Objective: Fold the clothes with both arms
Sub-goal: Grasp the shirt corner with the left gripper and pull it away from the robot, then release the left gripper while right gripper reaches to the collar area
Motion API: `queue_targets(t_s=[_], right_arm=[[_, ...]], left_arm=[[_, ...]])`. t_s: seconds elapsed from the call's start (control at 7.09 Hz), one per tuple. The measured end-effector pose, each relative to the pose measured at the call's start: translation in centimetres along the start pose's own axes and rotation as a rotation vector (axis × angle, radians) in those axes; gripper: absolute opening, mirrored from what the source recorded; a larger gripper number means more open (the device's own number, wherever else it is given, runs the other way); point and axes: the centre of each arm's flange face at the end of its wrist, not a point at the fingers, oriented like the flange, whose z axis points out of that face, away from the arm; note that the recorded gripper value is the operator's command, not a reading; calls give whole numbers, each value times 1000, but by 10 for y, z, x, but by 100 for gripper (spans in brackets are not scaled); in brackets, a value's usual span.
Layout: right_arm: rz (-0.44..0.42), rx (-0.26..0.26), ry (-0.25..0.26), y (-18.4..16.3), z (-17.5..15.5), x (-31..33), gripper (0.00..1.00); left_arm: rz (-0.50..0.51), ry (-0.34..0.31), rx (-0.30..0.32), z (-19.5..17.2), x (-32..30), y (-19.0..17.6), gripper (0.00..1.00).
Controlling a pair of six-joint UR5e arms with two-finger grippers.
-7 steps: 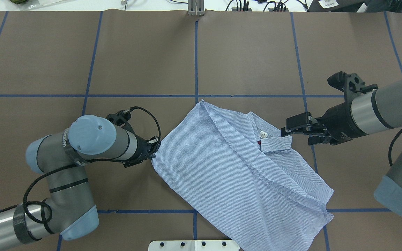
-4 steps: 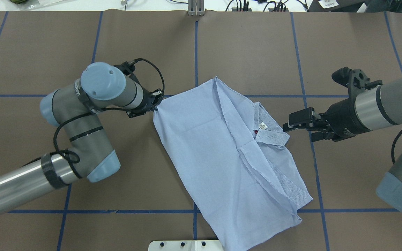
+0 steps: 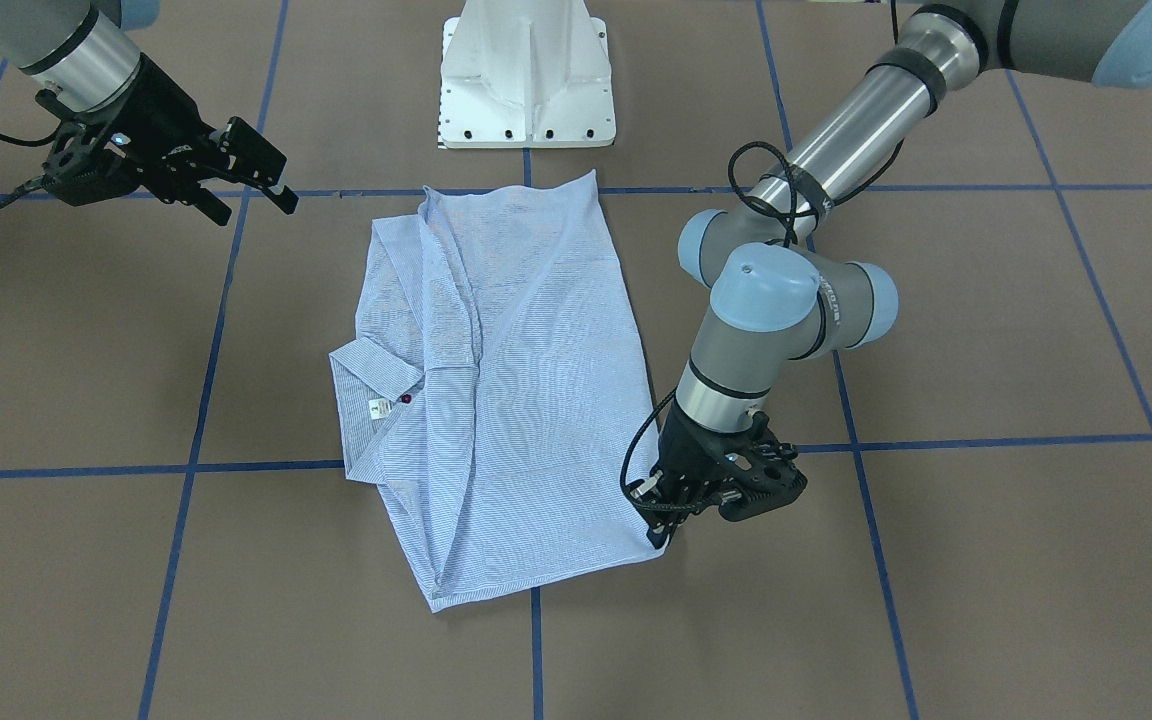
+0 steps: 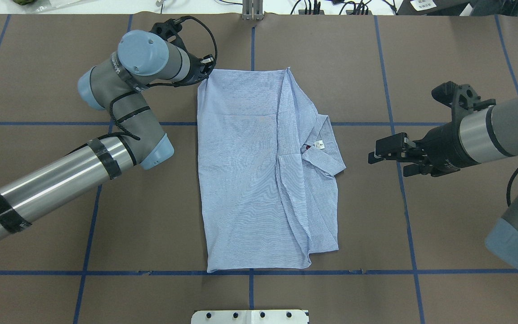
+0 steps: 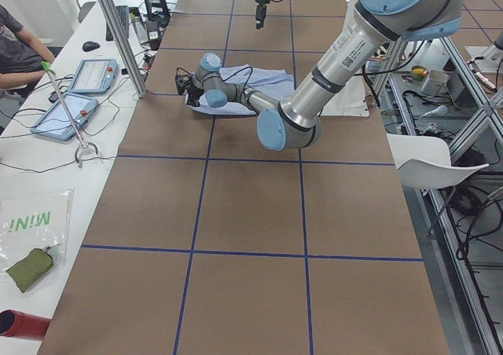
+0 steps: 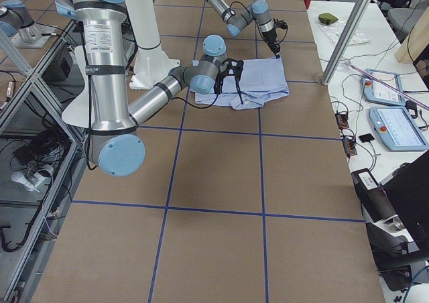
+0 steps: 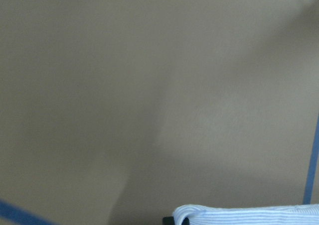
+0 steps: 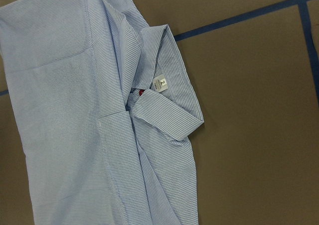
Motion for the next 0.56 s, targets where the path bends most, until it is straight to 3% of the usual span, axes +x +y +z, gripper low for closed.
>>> queue_targets(t_s=[0.14,0.28,0.56], right_arm=[[2,4,3,-1,1,1,100],[3,6,6,-2,2,2,100],[7,24,20,-4,8,5,100]], left_arm=[[8,47,27,4,7,-4,0],[10,65,41,7,11,-6,99],[30,73,47,10,11,-7,100]])
